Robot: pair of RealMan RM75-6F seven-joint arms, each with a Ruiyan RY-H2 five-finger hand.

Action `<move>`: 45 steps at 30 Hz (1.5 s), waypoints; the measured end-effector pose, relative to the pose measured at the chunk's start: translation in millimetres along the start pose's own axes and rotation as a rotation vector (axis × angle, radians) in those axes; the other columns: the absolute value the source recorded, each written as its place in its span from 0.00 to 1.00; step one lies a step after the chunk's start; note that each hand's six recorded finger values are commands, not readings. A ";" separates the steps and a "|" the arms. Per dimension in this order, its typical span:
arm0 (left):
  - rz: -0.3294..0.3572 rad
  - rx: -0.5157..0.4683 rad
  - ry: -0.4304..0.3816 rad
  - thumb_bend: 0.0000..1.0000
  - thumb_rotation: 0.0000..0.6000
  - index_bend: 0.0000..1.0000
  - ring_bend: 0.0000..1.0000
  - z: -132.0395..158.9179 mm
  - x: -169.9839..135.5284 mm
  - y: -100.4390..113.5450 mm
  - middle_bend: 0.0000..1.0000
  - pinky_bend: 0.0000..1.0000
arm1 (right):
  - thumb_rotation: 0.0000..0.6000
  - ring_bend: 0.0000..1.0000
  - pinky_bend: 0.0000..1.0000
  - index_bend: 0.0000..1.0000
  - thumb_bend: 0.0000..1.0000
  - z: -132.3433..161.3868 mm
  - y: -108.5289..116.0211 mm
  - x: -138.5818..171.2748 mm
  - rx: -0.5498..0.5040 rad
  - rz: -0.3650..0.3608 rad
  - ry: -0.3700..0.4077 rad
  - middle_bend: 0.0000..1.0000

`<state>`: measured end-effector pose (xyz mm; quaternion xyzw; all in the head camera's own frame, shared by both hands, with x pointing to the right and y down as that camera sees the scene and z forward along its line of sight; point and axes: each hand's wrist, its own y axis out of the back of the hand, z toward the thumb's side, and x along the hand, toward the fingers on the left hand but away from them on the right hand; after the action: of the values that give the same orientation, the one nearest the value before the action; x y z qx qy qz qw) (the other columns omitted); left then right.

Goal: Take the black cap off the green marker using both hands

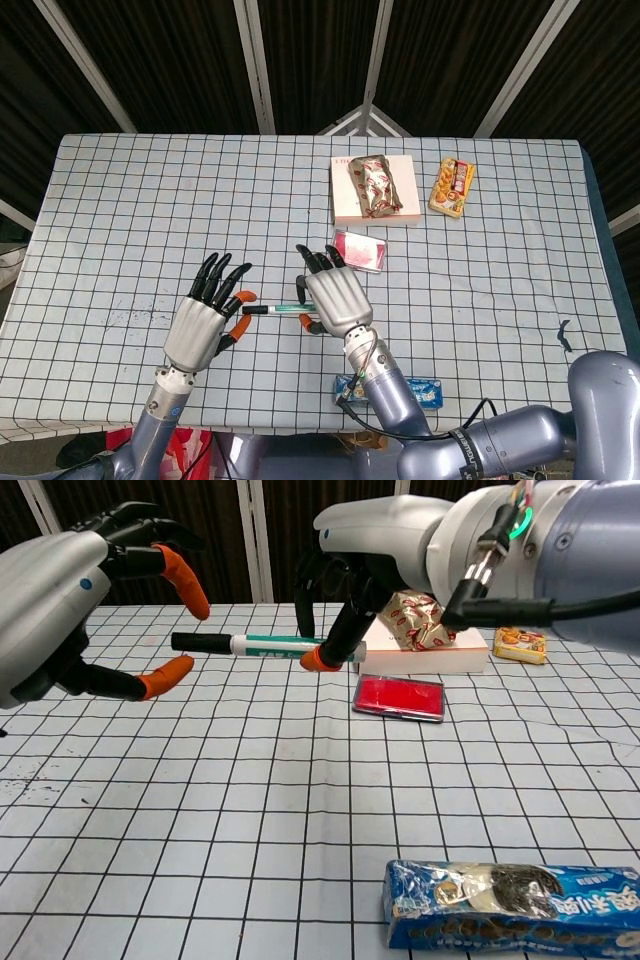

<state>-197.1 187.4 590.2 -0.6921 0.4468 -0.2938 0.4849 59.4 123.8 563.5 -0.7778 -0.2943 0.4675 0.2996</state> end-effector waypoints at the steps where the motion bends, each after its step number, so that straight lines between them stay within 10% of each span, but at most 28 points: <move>1: 0.000 -0.002 -0.002 0.44 1.00 0.46 0.00 1.2 0.5 -1.4 0.16 0.00 | 1.00 0.17 0.08 0.72 0.60 0.0 0.0 0.0 0.001 0.000 0.000 0.09; 45: 0.046 0.002 -0.002 0.44 1.00 0.52 0.00 1.3 4.5 -10.2 0.20 0.00 | 1.00 0.17 0.08 0.73 0.61 -7.3 -2.6 -1.2 -0.008 0.007 -0.012 0.09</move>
<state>-190.6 185.2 599.1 -0.6816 0.4617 -0.2821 0.4925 65.1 123.2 568.9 -0.7772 -0.2954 0.4721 0.2930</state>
